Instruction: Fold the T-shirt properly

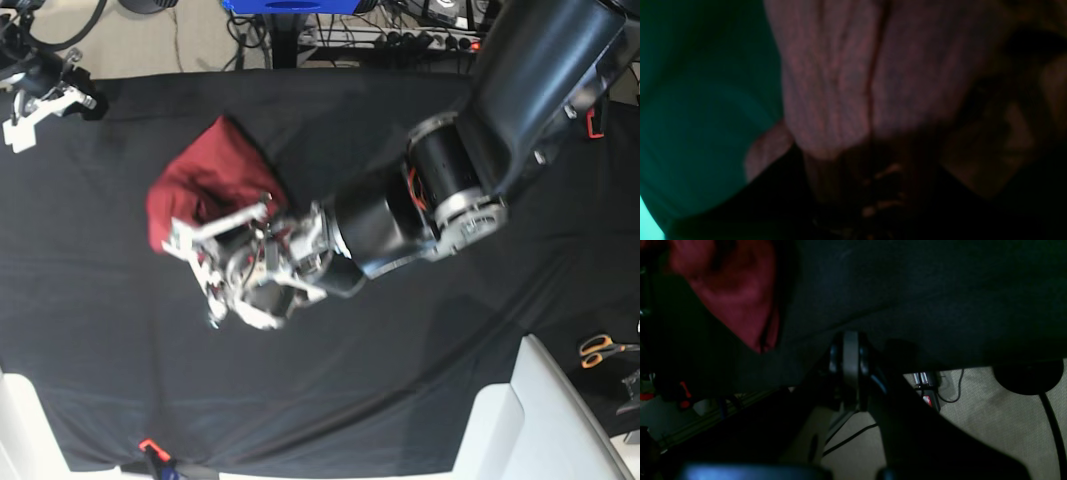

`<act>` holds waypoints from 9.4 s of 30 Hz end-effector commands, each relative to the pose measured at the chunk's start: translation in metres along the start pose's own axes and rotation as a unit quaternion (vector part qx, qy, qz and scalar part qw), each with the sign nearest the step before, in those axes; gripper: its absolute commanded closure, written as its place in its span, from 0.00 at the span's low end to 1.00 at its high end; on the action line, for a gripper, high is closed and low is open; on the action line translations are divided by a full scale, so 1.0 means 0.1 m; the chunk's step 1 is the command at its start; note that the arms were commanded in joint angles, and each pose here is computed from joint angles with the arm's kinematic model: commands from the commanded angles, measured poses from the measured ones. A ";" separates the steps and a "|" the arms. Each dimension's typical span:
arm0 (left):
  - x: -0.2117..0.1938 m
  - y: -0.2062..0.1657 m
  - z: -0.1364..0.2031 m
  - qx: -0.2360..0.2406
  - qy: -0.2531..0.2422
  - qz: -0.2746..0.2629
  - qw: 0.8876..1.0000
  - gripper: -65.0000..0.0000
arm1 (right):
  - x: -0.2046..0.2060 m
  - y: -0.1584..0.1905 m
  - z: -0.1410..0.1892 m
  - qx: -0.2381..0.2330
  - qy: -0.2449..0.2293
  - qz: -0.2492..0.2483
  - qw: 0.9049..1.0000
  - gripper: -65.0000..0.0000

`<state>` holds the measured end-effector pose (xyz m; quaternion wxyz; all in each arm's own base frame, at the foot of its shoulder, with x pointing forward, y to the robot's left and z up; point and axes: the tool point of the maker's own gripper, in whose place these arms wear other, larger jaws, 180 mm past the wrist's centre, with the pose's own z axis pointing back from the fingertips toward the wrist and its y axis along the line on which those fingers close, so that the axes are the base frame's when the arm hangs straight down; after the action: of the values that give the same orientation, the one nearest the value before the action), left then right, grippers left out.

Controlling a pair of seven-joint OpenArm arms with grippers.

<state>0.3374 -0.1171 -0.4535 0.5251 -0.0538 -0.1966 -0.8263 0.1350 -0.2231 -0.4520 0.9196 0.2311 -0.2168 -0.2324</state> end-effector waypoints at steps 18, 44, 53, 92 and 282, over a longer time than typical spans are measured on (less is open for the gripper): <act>-0.67 0.01 0.26 -0.060 0.107 0.236 0.964 1.00 | 0.13 0.03 0.04 0.005 -0.018 0.013 1.000 1.00; -0.80 0.22 0.38 -0.051 0.022 0.423 0.905 1.00 | 0.09 0.02 0.05 0.004 -0.011 0.015 1.000 1.00; -0.85 0.07 0.30 -0.065 -0.006 0.491 0.869 1.00 | 0.07 0.01 0.05 0.002 -0.009 0.015 1.000 1.00; -0.76 0.44 0.41 -0.014 -0.049 0.471 0.881 1.00 | -0.05 0.75 -0.11 0.149 0.006 0.079 0.986 0.96; -1.06 1.07 0.60 0.170 -0.087 0.492 0.850 1.00 | 0.75 1.87 -0.73 0.118 -0.059 -0.083 0.988 0.98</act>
<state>0.4513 -0.0404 -0.4261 0.8542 -0.1301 -0.2953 -0.4077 0.2857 -0.0917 -0.4014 0.8555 0.3324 -0.2603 -0.2997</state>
